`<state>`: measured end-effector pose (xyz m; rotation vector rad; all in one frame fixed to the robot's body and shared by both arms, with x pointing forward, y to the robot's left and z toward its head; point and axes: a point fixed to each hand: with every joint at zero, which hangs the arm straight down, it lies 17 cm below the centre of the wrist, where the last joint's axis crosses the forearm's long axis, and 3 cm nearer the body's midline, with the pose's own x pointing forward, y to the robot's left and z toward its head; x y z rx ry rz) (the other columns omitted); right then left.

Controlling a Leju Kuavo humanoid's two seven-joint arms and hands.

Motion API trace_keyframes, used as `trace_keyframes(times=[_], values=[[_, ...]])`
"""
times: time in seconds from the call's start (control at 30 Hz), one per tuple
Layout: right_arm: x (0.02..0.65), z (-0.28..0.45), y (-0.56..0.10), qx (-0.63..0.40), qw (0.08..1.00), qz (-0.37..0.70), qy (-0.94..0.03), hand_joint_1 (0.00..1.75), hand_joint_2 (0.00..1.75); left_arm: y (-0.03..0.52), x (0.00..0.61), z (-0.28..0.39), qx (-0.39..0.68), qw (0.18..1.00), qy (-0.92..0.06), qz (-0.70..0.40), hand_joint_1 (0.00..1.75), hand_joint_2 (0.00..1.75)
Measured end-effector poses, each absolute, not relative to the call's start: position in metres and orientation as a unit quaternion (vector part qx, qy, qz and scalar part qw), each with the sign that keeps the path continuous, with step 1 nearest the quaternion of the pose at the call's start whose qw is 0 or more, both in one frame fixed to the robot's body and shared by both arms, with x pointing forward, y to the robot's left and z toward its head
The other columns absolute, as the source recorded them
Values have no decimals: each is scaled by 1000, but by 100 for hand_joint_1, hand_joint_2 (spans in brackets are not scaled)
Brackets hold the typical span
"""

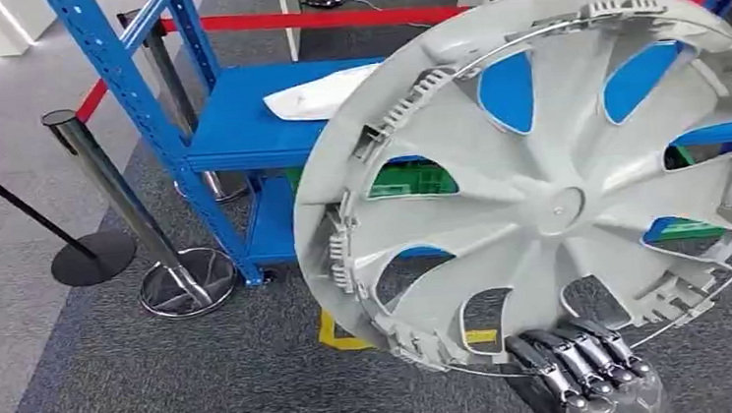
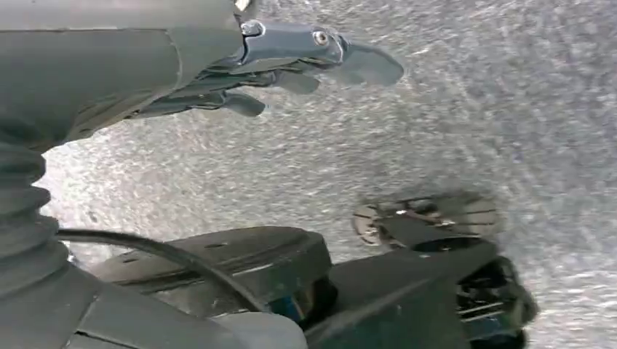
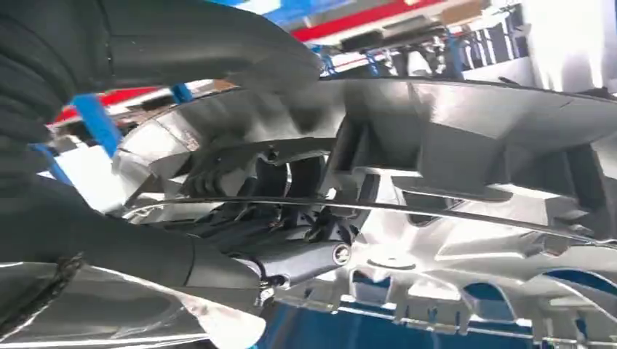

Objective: Take the parts from the cabinet and place them on the table.

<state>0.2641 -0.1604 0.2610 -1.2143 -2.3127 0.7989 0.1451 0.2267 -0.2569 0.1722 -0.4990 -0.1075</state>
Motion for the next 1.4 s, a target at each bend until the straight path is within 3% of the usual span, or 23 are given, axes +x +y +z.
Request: trace_keyframes(times=[0.6,1.4], values=[[247,268,-199,-464,255,234,-815,175,175,219,146,-256,85,952,-261,-138,0,175],[241,277,-220,-466,266,198,-820,175,175,226,144,-257,101,955,-248,-127,0,175]])
